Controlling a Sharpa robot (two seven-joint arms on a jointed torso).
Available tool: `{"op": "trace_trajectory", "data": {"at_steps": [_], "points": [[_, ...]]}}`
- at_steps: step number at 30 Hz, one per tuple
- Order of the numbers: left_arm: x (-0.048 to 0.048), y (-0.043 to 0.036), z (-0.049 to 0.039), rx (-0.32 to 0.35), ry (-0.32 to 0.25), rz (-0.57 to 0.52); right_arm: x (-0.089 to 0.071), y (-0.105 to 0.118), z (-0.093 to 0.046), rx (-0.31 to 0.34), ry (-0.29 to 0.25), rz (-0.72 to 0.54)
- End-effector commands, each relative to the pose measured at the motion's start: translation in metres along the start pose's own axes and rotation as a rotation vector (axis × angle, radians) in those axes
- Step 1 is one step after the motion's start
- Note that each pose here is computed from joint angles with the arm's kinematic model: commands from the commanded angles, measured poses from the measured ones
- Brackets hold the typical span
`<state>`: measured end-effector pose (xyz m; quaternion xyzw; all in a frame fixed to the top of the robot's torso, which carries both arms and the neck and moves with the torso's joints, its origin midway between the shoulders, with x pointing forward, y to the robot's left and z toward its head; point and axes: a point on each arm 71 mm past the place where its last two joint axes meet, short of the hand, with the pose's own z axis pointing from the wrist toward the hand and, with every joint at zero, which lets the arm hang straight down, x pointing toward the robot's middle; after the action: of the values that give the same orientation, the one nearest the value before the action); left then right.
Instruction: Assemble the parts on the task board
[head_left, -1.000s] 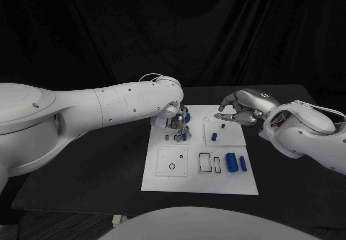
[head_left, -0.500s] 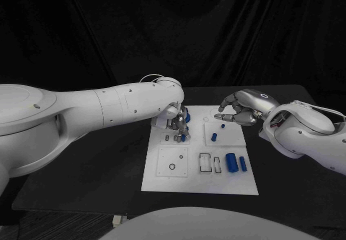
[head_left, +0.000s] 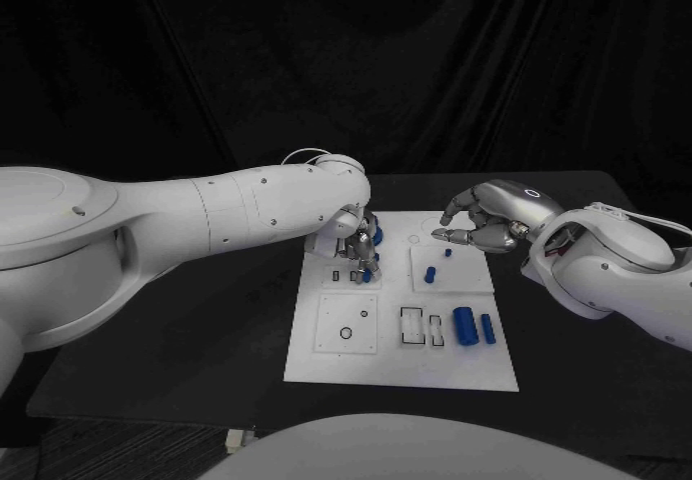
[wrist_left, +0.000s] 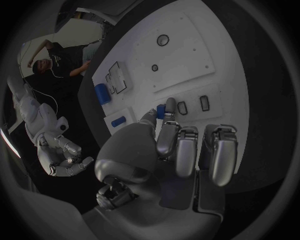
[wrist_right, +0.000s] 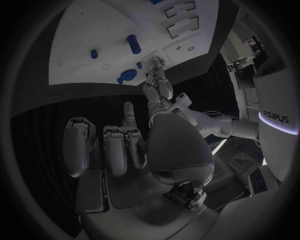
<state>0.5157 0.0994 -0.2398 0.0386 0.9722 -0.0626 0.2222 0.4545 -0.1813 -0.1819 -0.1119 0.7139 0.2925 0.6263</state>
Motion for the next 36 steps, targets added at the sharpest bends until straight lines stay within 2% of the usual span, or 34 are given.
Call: {"op": "trace_trajectory", "data": {"at_steps": [1, 8, 26, 36], "points": [[0.0018, -0.0014, 0.0005, 0.022, -0.005, -0.013, 0.002, -0.002, 0.000, 0.023, 0.010, -0.002], [0.0029, 0.0057, -0.0013, 0.017, -0.026, -0.037, 0.002, -0.003, -0.001, 0.029, 0.012, -0.001], [0.0043, 0.0380, -0.0126, -0.011, -0.094, -0.117, 0.008, -0.006, -0.002, 0.041, 0.025, 0.002], [0.0028, 0.0420, -0.0134, -0.012, -0.114, -0.137, 0.015, -0.008, -0.002, 0.048, 0.042, 0.008]]}}
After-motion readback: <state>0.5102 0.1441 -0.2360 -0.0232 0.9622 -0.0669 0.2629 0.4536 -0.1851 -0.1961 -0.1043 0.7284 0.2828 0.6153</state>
